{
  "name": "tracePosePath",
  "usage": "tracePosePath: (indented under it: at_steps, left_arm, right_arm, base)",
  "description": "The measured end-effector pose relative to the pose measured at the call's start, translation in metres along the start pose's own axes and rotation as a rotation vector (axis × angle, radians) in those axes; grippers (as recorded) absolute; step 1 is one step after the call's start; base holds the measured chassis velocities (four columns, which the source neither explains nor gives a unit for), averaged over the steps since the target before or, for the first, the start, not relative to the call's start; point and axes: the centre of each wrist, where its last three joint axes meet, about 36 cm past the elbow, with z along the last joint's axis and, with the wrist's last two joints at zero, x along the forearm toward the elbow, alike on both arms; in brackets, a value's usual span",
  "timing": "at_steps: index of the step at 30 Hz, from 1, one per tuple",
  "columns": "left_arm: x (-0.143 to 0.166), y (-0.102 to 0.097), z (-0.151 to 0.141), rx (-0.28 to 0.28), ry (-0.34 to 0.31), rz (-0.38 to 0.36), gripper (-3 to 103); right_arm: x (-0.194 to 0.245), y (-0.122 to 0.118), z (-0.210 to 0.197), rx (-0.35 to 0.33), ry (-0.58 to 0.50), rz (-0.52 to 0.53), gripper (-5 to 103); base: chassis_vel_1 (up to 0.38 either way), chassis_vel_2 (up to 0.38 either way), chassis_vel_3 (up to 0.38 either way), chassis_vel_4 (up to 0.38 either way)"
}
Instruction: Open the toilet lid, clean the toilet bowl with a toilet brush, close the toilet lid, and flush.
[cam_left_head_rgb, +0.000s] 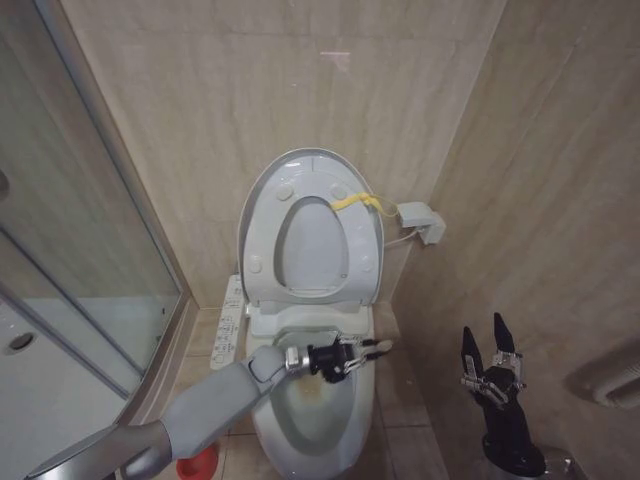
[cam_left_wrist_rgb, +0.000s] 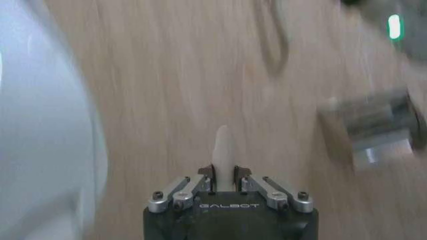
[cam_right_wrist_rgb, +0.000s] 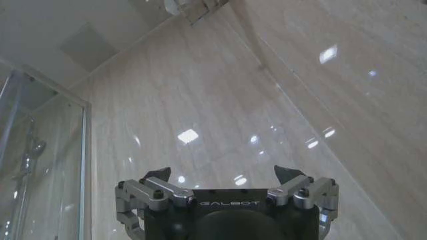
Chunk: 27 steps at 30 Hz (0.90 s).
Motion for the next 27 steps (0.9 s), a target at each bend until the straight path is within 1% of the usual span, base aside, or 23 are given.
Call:
tracePosePath:
  at_steps: [1, 2, 3, 4, 5, 7, 9, 11, 12, 13, 14, 15, 16, 18, 20, 21, 22, 23, 24, 25, 27]
  left_arm:
    - [0.009, 0.000, 0.007, 0.001, 0.023, -0.005, 20]
    - [0.014, 0.002, 0.009, -0.001, 0.030, -0.017, 20]
    - [0.008, 0.007, 0.003, -0.004, 0.008, -0.030, 20]
    - [0.008, 0.007, 0.003, -0.004, 0.008, -0.030, 20]
    - [-0.010, 0.012, -0.012, -0.011, -0.046, -0.035, 20]
    - [-0.029, 0.017, -0.026, -0.019, -0.095, -0.035, 20]
    - [-0.032, 0.014, -0.026, -0.014, -0.097, -0.029, 20]
    - [-0.010, 0.000, -0.004, 0.008, -0.033, -0.029, 20]
    - [0.003, -0.005, 0.007, 0.019, -0.001, -0.043, 20]
    - [0.010, -0.007, 0.012, 0.026, 0.011, -0.059, 20]
    - [0.010, -0.007, 0.012, 0.026, 0.011, -0.059, 20]
    - [0.009, -0.007, 0.010, 0.026, 0.001, -0.070, 20]
    - [-0.001, -0.005, 0.001, 0.024, -0.033, -0.068, 20]
    - [-0.026, -0.001, -0.023, 0.007, -0.104, -0.039, 20]
    - [-0.029, -0.001, -0.027, 0.001, -0.113, -0.028, 20]
    - [-0.022, -0.003, -0.021, -0.003, -0.087, -0.019, 20]
    - [-0.022, -0.003, -0.021, -0.003, -0.087, -0.019, 20]
    - [-0.009, -0.006, -0.009, 0.002, -0.045, -0.023, 20]
    - [-0.004, -0.008, -0.004, 0.005, -0.029, -0.025, 20]
    - [0.013, -0.013, 0.010, 0.015, 0.017, -0.034, 20]
    - [0.018, -0.013, 0.013, 0.014, 0.029, -0.041, 20]
  right_arm:
    - [0.000, 0.001, 0.000, -0.002, -0.001, -0.002, 100]
    - [-0.001, 0.001, -0.001, -0.002, 0.001, -0.004, 100]
    - [-0.001, 0.001, -0.002, -0.001, 0.001, -0.005, 100]
    - [-0.001, 0.001, -0.002, -0.001, 0.001, -0.005, 100]
    - [0.000, 0.000, -0.002, 0.003, 0.001, -0.004, 100]
    - [0.002, -0.003, -0.002, 0.010, 0.003, 0.001, 100]
    - [0.002, -0.004, -0.001, 0.011, 0.002, 0.002, 100]
    - [0.002, -0.003, 0.000, 0.006, 0.003, 0.002, 100]
    - [0.002, -0.002, 0.001, 0.002, 0.003, -0.001, 100]
    - [0.001, -0.001, 0.001, 0.000, 0.002, -0.003, 100]
    - [0.001, -0.001, 0.001, 0.000, 0.002, -0.003, 100]
    - [0.001, -0.001, 0.001, -0.002, 0.002, -0.004, 100]
    - [0.001, -0.001, 0.002, -0.002, 0.003, -0.004, 100]
    - [0.002, -0.001, 0.003, 0.001, 0.003, -0.001, 100]
    - [0.002, -0.001, 0.003, 0.001, 0.003, -0.001, 100]
    - [0.002, 0.001, 0.004, -0.002, 0.004, -0.002, 100]
    - [0.002, 0.001, 0.004, -0.002, 0.004, -0.002, 100]
    - [0.002, 0.002, 0.004, -0.003, 0.005, -0.006, 100]
    - [0.002, 0.002, 0.005, -0.004, 0.005, -0.007, 100]
    - [0.000, 0.004, 0.004, -0.009, 0.004, -0.014, 100]
    - [-0.001, 0.004, 0.003, -0.011, 0.003, -0.018, 100]
  base:
    - [0.000, 0.000, 0.000, 0.000]
    - [0.000, 0.000, 0.000, 0.000]
    - [0.000, 0.000, 0.000, 0.000]
    - [0.000, 0.000, 0.000, 0.000]
    - [0.000, 0.000, 0.000, 0.000]
    - [0.000, 0.000, 0.000, 0.000]
    - [0.000, 0.000, 0.000, 0.000]
    - [0.000, 0.000, 0.000, 0.000]
    - [0.000, 0.000, 0.000, 0.000]
    - [0.000, 0.000, 0.000, 0.000]
    - [0.000, 0.000, 0.000, 0.000]
    - [0.000, 0.000, 0.000, 0.000]
    - [0.000, 0.000, 0.000, 0.000]
    - [0.000, 0.000, 0.000, 0.000]
    - [0.000, 0.000, 0.000, 0.000]
    - [-0.037, -0.051, -0.005, -0.029]
    - [-0.037, -0.051, -0.005, -0.029]
    - [-0.037, -0.051, 0.001, 0.007]
    - [0.000, 0.000, 0.000, 0.000]
    - [0.000, 0.000, 0.000, 0.000]
    - [0.000, 0.000, 0.000, 0.000]
